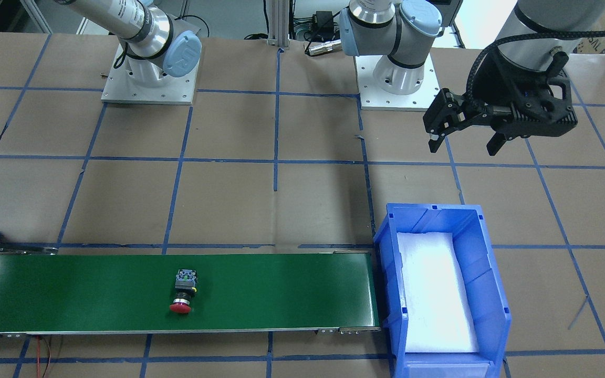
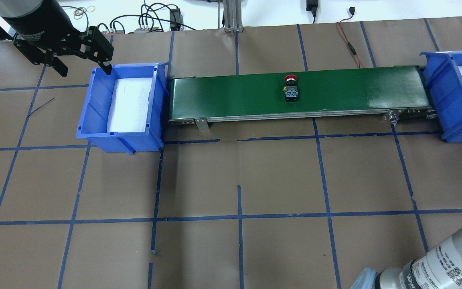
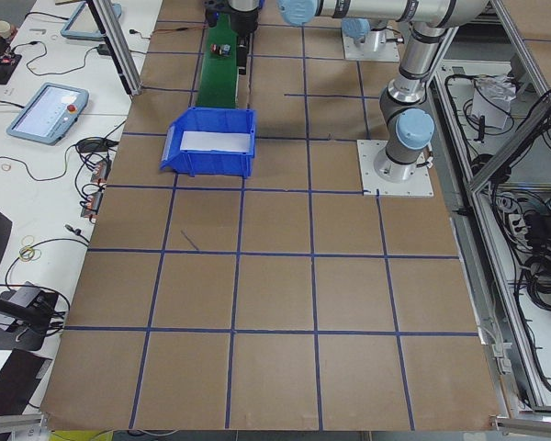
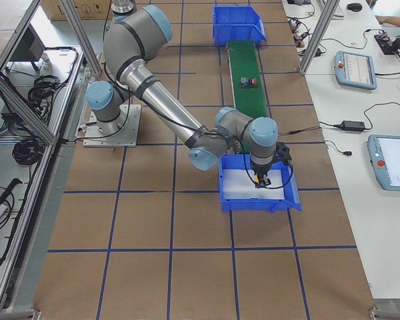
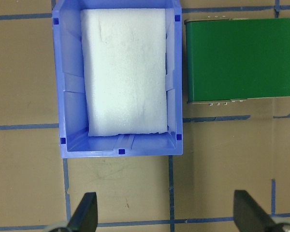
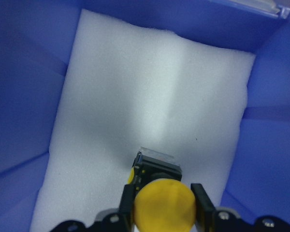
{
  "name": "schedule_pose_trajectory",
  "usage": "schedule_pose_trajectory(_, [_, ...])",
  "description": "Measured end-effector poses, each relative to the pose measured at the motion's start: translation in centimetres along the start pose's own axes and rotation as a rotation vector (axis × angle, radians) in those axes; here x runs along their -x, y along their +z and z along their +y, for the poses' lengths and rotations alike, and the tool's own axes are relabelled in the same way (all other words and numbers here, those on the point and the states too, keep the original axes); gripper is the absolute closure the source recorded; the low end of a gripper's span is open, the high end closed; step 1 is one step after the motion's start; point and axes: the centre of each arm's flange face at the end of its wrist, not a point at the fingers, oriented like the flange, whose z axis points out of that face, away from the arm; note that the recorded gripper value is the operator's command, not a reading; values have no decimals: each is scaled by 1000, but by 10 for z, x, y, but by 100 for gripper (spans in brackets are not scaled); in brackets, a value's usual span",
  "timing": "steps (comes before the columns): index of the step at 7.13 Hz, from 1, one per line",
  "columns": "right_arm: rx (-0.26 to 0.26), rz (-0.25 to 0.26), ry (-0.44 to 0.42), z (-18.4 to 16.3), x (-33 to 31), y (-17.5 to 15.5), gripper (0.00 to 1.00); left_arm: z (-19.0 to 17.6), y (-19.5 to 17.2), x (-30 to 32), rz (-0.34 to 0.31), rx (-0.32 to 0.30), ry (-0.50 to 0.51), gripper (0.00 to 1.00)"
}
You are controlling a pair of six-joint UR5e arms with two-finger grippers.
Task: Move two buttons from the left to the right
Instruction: 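Carry the yellow button into the far blue bin and release it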
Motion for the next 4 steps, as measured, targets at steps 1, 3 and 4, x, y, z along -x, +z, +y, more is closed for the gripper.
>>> schedule_pose_trajectory(1, [6, -1, 2, 1, 0, 4, 0, 0, 0, 0, 0, 0, 0, 0])
schedule_pose_trajectory(3, [10, 8, 6, 2, -1, 1, 0, 0, 0, 0, 2, 0, 0, 0])
schedule_pose_trajectory(4, [4, 23, 13, 2, -2, -10, 0, -1, 0, 0, 3, -1, 0, 0])
